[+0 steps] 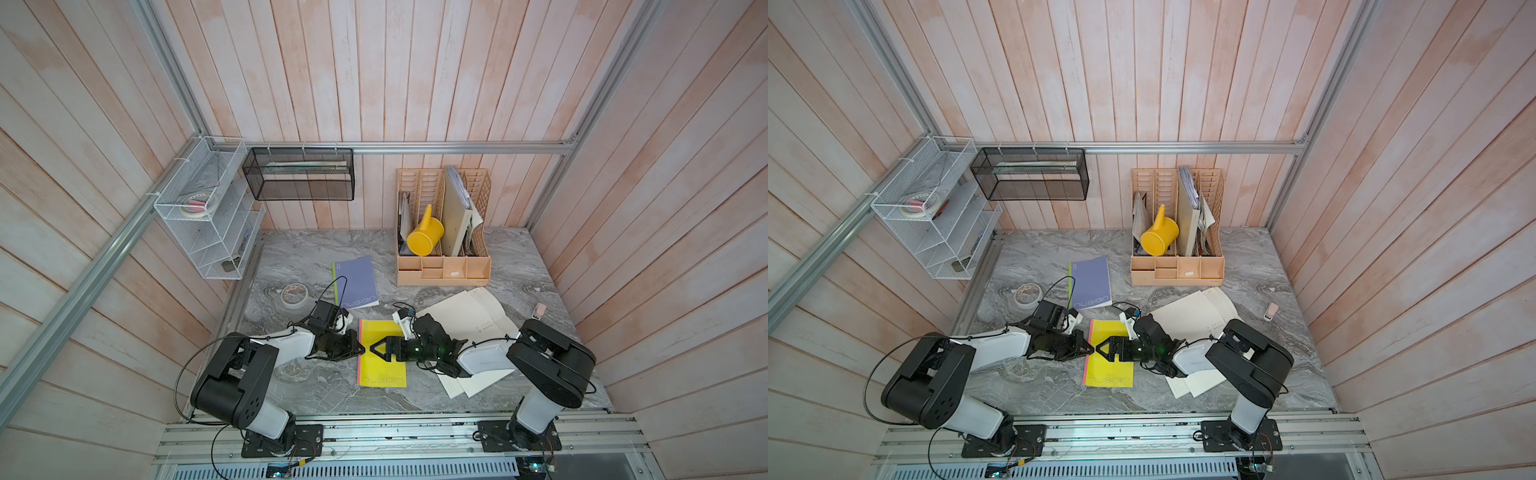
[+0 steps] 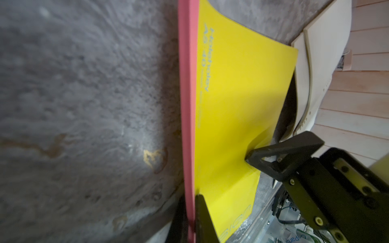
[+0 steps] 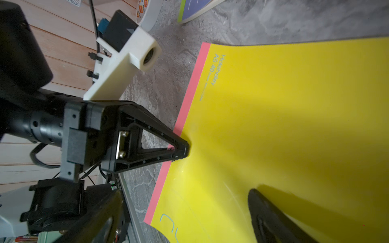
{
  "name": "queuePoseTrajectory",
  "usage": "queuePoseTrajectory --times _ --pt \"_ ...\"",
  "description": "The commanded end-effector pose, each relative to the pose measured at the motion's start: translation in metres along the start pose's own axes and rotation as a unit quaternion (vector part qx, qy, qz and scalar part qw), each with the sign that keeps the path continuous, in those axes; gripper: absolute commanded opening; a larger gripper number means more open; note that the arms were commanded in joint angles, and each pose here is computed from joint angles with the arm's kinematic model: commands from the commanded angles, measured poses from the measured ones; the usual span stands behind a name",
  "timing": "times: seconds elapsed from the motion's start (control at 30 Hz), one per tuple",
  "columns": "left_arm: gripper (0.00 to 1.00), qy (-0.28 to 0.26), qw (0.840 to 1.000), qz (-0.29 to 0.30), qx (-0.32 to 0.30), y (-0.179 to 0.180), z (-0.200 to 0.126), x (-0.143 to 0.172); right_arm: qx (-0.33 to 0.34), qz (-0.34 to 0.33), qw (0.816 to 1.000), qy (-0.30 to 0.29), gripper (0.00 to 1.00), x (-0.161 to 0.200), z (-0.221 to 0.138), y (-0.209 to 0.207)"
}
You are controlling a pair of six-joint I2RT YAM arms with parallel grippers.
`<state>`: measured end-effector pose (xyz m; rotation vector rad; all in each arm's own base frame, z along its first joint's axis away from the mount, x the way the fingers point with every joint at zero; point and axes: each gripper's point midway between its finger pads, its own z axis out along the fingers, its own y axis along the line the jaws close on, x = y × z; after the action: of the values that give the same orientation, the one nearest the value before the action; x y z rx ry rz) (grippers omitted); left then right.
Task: Close the notebook
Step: Pick up the notebook from the center of the board.
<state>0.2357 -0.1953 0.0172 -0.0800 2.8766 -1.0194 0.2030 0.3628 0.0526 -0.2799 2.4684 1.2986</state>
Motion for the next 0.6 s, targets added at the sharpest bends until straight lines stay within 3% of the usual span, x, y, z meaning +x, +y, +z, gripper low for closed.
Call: queuePoseTrajectory --times 0.0,0.13,0.57 --pt "0.0 0.038 0.972 -0.071 -0.22 0.082 -0.008 0.033 0.168 0.034 0.981 0.094 0.96 0.056 -0.021 -0.076" --pt "0.0 0.032 0.95 -0.072 -0.302 0.087 -0.024 0.028 0.167 0.025 0.983 0.071 0.96 0.04 -0.035 -0.067" --pt "0.0 0.038 0.93 -0.083 -0.355 0.082 -0.044 0.029 0.157 0.003 0.987 -0.015 0.96 -0.018 -0.092 -0.056"
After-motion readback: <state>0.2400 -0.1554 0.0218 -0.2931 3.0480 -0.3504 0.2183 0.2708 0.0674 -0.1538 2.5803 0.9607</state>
